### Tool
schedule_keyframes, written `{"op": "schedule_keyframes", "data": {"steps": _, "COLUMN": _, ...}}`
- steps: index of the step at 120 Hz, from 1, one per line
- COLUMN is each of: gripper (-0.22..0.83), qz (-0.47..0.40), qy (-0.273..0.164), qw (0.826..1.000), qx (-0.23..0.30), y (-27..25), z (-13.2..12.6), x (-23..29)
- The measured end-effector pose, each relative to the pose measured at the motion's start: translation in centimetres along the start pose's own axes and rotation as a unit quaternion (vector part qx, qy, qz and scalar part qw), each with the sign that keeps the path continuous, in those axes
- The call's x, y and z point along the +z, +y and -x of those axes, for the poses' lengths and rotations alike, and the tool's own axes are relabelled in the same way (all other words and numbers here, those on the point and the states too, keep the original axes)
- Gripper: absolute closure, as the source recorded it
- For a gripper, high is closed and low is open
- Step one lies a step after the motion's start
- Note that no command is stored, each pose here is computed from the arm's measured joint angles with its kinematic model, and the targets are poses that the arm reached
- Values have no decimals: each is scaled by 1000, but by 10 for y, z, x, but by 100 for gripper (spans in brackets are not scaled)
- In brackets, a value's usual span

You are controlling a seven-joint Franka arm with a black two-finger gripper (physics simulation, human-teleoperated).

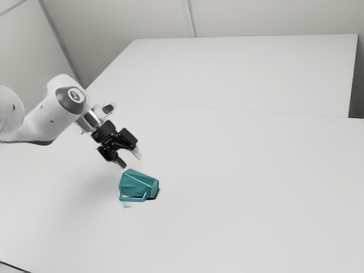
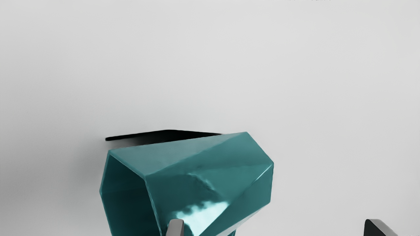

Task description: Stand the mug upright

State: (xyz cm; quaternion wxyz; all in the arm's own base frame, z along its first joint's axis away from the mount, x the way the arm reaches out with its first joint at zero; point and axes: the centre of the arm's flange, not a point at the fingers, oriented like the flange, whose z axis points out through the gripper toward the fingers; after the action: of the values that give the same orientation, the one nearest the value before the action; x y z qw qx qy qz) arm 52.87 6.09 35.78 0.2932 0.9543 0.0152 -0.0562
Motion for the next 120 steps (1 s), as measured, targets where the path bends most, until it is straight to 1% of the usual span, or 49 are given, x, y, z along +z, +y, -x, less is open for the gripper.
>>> {"op": "schedule_keyframes", "data": {"steps": 16, "gripper": 0, "qz": 4, "qy": 27, "qw": 1000, "qx": 2, "y": -15, "z": -3, "x": -3}}
{"op": "schedule_keyframes", "data": {"steps": 40, "gripper": 0, "qz": 2, "qy": 43, "qw": 999, "qx": 18, "y": -24, "z": -2, "x": -4}}
{"op": "schedule_keyframes", "data": {"steps": 59, "gripper": 0, "qz": 2, "qy": 45, "qw": 999, "qx": 26, "y": -37, "z": 7, "x": -4}}
{"op": "schedule_keyframes", "data": {"steps": 77, "gripper": 0, "qz": 6, "qy": 43, "qw": 999, "qx": 26, "y": -54, "z": 23, "x": -4}}
{"op": "schedule_keyframes", "data": {"steps": 95, "gripper": 0, "qz": 13, "qy": 35, "qw": 999, "qx": 35, "y": -55, "z": 35, "x": 6}}
{"op": "schedule_keyframes", "data": {"steps": 120, "gripper": 0, "qz": 23, "qy": 31, "qw": 998, "qx": 43, "y": -53, "z": 34, "x": 20}}
